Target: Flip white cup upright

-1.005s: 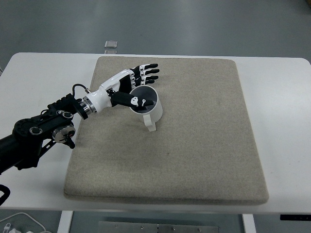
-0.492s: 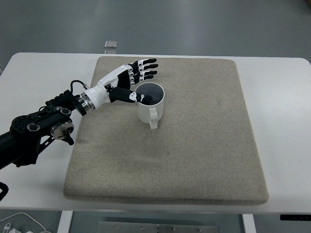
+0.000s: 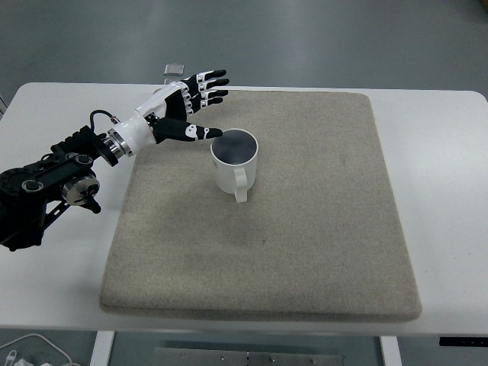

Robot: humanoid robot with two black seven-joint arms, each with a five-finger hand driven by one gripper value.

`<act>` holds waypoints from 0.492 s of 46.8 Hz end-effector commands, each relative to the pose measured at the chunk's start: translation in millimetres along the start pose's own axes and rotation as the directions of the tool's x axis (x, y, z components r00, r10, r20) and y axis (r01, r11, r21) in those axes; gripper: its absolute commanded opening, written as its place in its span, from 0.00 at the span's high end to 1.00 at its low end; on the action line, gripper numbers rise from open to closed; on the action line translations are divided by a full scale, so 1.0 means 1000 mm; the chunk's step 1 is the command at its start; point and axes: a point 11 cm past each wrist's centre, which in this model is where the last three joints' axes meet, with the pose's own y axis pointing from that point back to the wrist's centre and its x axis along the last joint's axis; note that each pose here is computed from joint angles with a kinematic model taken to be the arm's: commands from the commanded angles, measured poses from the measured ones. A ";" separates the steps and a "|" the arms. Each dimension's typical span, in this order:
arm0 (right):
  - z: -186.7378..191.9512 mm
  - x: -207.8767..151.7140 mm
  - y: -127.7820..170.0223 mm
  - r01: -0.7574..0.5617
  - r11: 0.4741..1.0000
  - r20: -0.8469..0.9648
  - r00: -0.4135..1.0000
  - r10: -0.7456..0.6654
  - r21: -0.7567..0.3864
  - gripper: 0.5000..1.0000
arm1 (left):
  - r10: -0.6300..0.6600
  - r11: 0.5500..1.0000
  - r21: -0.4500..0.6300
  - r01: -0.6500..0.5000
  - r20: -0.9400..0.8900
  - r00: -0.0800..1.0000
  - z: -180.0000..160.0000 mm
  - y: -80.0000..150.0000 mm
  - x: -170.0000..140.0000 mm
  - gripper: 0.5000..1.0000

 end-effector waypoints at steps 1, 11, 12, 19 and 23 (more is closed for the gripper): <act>0.000 0.000 0.000 0.000 1.000 0.000 1.000 0.000 0.000 0.14 | 0.014 1.000 -0.006 -0.014 -0.004 1.000 0.006 0.004 0.010 0.01; 0.000 0.000 0.000 0.000 1.000 0.000 1.000 0.000 0.000 0.14 | 0.064 0.998 -0.019 -0.065 -0.073 0.995 0.013 0.015 0.037 0.01; 0.000 0.000 0.000 0.000 1.000 0.000 1.000 0.000 0.000 0.14 | 0.068 0.997 -0.021 -0.070 -0.084 0.994 0.013 0.017 0.039 0.01; 0.000 0.000 0.000 0.000 1.000 0.001 1.000 0.000 0.000 0.14 | 0.099 0.995 -0.009 -0.101 -0.131 0.986 0.008 0.029 0.057 0.01; 0.000 0.000 0.000 0.000 1.000 0.000 1.000 0.000 0.000 0.14 | 0.121 0.992 0.000 -0.122 -0.135 0.983 0.006 0.036 0.066 0.01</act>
